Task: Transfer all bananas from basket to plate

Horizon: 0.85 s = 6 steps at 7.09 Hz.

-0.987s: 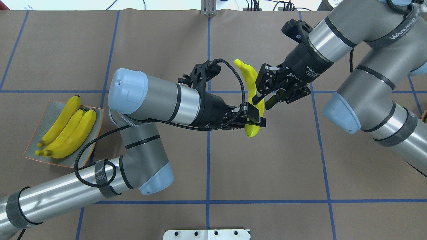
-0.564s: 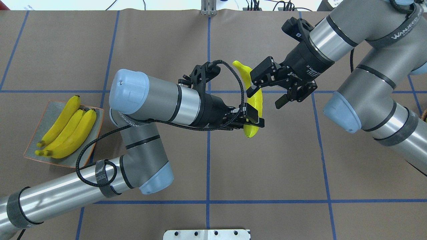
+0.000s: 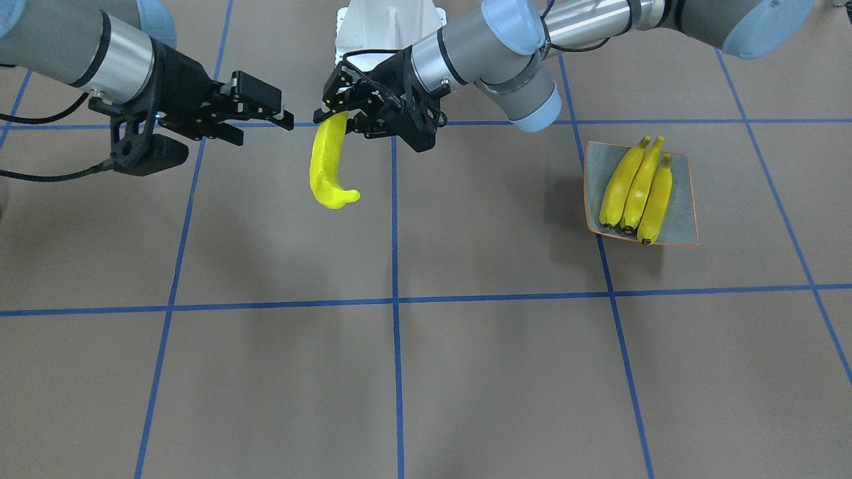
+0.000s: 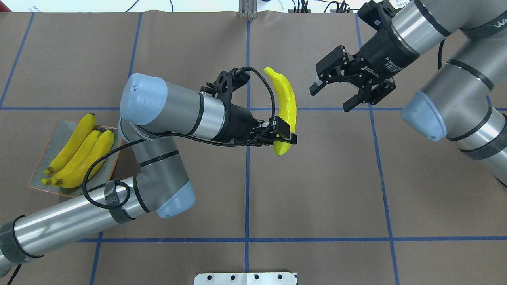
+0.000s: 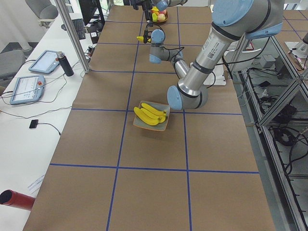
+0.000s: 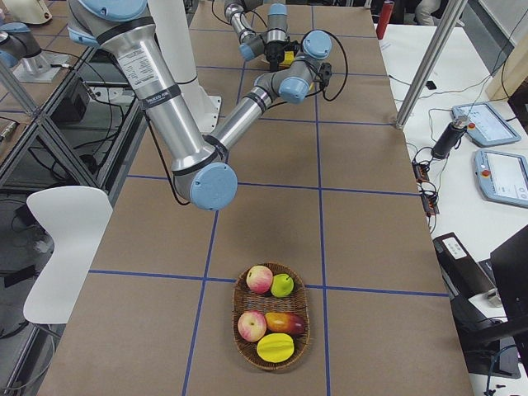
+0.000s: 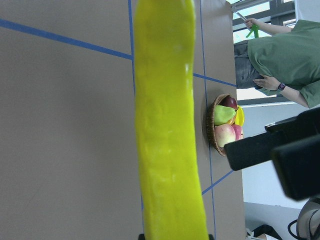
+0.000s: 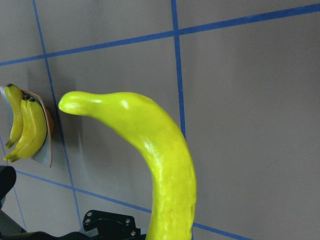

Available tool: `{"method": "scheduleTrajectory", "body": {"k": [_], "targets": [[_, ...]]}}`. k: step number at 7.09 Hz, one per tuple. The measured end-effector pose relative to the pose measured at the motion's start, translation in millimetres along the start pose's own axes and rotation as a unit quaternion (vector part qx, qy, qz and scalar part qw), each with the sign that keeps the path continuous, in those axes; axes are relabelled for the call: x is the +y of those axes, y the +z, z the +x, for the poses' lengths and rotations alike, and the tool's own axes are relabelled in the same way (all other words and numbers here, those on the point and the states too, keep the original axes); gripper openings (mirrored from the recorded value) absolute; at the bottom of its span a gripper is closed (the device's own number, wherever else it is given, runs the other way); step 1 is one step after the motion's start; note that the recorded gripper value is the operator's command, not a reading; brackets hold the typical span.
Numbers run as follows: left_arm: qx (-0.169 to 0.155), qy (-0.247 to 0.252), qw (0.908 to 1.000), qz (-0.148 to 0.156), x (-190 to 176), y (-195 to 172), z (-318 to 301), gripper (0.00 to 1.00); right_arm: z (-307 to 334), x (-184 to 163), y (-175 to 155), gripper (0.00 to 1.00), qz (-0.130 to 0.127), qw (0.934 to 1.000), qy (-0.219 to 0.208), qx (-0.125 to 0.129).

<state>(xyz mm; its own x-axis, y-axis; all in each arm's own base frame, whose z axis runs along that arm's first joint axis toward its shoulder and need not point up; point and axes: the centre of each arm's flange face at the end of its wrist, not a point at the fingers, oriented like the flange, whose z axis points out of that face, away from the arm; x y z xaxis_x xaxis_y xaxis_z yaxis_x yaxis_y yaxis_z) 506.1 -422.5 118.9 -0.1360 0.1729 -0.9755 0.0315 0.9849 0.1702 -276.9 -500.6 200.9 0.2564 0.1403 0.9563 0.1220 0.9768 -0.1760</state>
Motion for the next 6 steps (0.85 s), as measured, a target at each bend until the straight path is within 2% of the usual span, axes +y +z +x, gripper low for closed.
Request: {"method": "scheduleTrajectory", "body": {"k": [1,3,5,6], "targets": [[-0.031,0.057,0.9977,-0.018,-21,-27,-28,0.0,10,-7,-13,1.0,0.01,0.9999,0.007,0.0],[-0.077,0.149,0.9853,-0.033,-81,-130,-81,0.0,24,-16,-29,1.0,0.026,0.9995,0.017,0.001],[-0.101,0.245,0.9634,-0.042,-113,-211,-113,0.0,34,-28,-35,1.0,0.034,0.999,0.029,0.005],[-0.116,0.298,0.9467,-0.04,-118,-244,-136,0.0,38,-32,-35,1.0,0.036,0.9987,0.034,0.007]]}}
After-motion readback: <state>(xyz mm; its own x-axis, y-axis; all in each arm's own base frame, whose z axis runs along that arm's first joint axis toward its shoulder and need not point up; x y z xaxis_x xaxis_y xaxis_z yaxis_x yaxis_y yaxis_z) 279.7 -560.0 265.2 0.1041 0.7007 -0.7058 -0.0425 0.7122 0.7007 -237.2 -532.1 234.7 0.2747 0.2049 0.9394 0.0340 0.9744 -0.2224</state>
